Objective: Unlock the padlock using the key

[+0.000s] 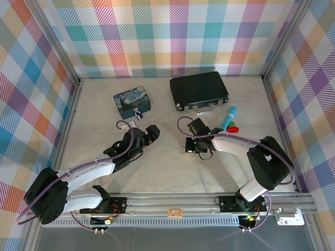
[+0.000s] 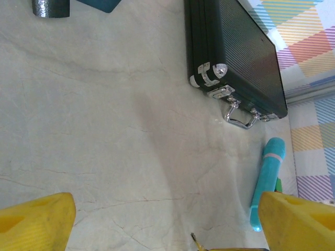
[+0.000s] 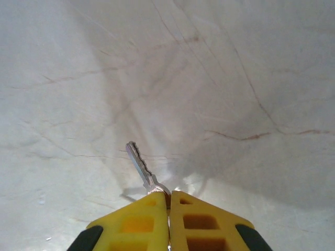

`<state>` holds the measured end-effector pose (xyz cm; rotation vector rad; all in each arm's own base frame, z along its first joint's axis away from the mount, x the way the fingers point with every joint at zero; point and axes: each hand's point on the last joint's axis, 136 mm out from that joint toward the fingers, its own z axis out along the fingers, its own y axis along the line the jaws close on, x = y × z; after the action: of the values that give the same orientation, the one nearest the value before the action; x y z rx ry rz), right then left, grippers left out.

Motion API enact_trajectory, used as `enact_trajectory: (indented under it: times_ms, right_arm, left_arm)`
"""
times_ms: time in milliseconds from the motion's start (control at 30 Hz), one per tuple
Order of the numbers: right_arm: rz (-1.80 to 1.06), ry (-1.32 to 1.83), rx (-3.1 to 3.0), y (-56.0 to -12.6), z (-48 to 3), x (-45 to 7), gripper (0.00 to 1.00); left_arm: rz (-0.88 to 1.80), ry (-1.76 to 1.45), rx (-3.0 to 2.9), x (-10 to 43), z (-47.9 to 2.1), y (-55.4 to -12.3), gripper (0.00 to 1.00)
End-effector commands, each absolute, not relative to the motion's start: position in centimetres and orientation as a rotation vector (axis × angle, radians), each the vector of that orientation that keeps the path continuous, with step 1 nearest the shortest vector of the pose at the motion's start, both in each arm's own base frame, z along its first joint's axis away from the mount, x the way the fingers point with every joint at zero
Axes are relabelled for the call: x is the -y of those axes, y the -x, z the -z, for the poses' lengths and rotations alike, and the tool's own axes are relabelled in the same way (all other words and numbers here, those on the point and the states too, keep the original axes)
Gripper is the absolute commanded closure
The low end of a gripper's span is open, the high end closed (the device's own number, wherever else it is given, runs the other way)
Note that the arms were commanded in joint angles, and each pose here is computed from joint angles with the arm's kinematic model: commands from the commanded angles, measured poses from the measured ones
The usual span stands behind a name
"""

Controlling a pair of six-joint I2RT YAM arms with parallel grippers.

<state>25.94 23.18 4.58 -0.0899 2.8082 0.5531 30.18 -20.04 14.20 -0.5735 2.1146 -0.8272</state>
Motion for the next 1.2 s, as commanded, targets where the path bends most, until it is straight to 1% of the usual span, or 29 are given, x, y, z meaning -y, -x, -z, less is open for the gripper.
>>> enact_trajectory:
  times_ms: [0, 200, 400, 600, 700, 833, 1167]
  right_arm:
    - [-0.776, 0.219, -2.682, -26.4, -8.2, -25.3, 1.0]
    - [-1.014, 0.346, -2.516, -26.6, -12.3, -26.8, 1.0]
    - [-1.145, 0.43, -2.402, -26.6, -14.6, -27.3, 1.0]
    - [-1.169, 0.379, -2.392, -27.2, -15.1, -27.3, 1.0]
    - [-1.209, 0.349, -2.377, -27.3, -15.4, -27.5, 1.0]
    - [-1.235, 0.317, -2.35, -27.5, -15.9, -27.7, 1.0]
    - [-1.291, 0.255, -2.317, -28.3, -16.3, -28.2, 1.0]
  left_arm:
    - [0.894, 0.535, -2.086, 20.5, -15.0, -30.7, 0.11]
    - [1.049, 0.416, -2.035, 22.6, -17.3, -31.0, 0.17]
    - [1.238, 0.278, -2.012, 25.7, -18.7, -30.4, 0.27]
    - [1.371, 0.246, -1.996, 28.3, -18.7, -30.1, 0.38]
    - [1.396, 0.214, -1.988, 29.2, -18.7, -30.0, 0.42]
    - [1.42, 0.204, -1.989, 29.9, -18.5, -30.2, 0.45]
    - [1.492, 0.182, -1.986, 31.6, -18.8, -30.5, 0.63]
